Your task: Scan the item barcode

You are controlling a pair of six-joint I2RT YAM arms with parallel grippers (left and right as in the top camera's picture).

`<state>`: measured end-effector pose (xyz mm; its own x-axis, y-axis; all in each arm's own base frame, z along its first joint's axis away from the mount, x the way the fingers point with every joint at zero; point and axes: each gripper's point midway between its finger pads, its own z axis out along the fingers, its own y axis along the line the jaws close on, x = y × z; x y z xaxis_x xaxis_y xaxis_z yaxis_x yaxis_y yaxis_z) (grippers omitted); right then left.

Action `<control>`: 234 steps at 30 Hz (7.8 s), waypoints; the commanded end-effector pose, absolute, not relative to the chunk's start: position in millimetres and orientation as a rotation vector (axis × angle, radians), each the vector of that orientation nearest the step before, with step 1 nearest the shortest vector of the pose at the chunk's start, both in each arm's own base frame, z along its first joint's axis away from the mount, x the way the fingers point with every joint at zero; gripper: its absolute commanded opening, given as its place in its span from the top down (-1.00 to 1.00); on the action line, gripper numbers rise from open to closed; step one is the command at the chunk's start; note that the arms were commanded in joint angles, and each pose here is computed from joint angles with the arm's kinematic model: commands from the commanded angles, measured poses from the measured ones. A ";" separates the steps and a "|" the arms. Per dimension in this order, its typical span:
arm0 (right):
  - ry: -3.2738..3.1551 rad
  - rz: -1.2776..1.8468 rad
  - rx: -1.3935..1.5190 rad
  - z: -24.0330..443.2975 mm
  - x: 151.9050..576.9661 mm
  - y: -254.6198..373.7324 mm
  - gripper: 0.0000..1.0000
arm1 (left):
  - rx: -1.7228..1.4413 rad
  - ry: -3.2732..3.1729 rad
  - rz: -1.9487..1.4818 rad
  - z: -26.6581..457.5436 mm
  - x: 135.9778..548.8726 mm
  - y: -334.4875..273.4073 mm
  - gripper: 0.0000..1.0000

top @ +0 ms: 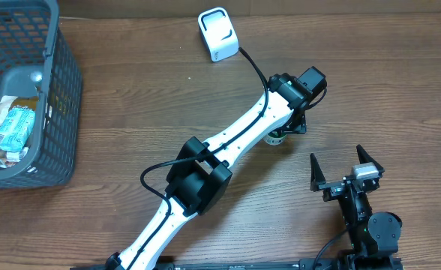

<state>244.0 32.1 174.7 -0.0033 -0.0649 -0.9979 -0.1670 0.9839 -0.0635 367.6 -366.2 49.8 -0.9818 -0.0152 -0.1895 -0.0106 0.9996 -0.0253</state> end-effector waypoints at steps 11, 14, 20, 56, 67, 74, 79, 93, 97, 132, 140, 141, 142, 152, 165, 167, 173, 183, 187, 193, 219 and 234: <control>1.574 0.086 -0.194 171.9 243.8 34.2 -1.00 | 0.040 2.877 -0.201 129.8 391.0 -356.5 -0.82; 1.574 0.086 -0.194 171.9 243.8 34.2 -1.00 | 0.052 2.922 -0.204 122.0 387.1 -351.9 -0.73; 1.574 0.086 -0.194 171.8 243.8 34.2 -1.00 | 0.114 2.976 -0.212 108.2 379.4 -351.4 -0.64; 1.574 0.086 -0.194 171.8 243.8 34.2 -1.00 | 0.399 3.010 -0.278 107.0 365.6 -356.0 0.21; 1.574 0.086 -0.194 171.8 243.8 34.1 -1.00 | 0.377 2.949 -0.318 133.9 380.2 -344.4 0.69; 1.574 0.086 -0.194 171.8 243.8 34.2 -1.00 | 0.397 2.959 -0.290 148.7 381.0 -320.1 0.70; 1.574 0.086 -0.194 171.8 243.8 34.2 -1.00 | 0.346 3.048 -0.139 143.3 373.5 -285.2 0.70; 1.574 0.086 -0.194 171.8 243.8 34.2 -1.00 | 0.115 3.126 0.212 112.2 361.6 -244.1 0.60; 1.574 0.086 -0.194 171.8 243.8 34.2 -1.00 | 0.049 3.159 0.256 88.9 357.5 -238.3 0.53; 1.574 0.086 -0.194 171.8 243.8 34.2 -1.00 | 0.484 3.307 -0.448 43.8 357.6 -228.5 -0.29; 1.574 0.086 -0.194 171.8 243.8 34.2 -1.00 | 0.430 3.344 -0.470 46.3 354.3 -221.3 -0.23; 1.574 0.086 -0.194 171.8 243.8 34.2 -1.00 | 0.424 3.350 -0.469 46.7 353.7 -219.9 -0.19; 1.574 0.086 -0.194 171.8 243.8 34.2 -1.00 | 0.419 3.353 -0.474 47.8 353.3 -219.0 -0.15; 1.574 0.086 -0.194 171.8 243.8 34.2 -1.00 | 0.363 3.372 -0.458 49.7 354.1 -209.5 -0.08; 1.574 0.086 -0.194 171.8 243.8 34.2 -1.00 | 0.212 3.419 -0.228 28.8 343.3 -206.6 0.06; 1.574 0.086 -0.194 171.8 243.8 34.2 -1.00 | 0.214 3.408 -0.234 25.3 344.9 -208.3 0.10; 1.574 0.086 -0.194 171.8 243.8 34.2 -1.00 | 0.240 3.396 -0.248 15.2 342.8 -214.6 0.13; 1.574 0.086 -0.194 171.8 243.8 34.2 -1.00 | 0.258 3.213 -0.313 67.3 381.0 -214.7 0.09; 1.574 0.086 -0.194 171.8 243.8 34.2 -1.00 | 0.238 3.082 -0.367 118.8 393.8 -210.3 -0.03; 1.574 0.086 -0.194 171.8 243.8 34.2 -1.00 | 0.193 2.907 -0.426 191.8 395.1 -193.7 0.05; 1.574 0.086 -0.194 171.8 243.8 34.2 -1.00 | 0.069 3.235 -0.450 54.4 335.2 -208.8 0.39; 1.574 0.086 -0.194 171.8 243.8 34.1 -1.00 | -0.046 3.145 -0.352 11.9 348.0 -201.4 0.31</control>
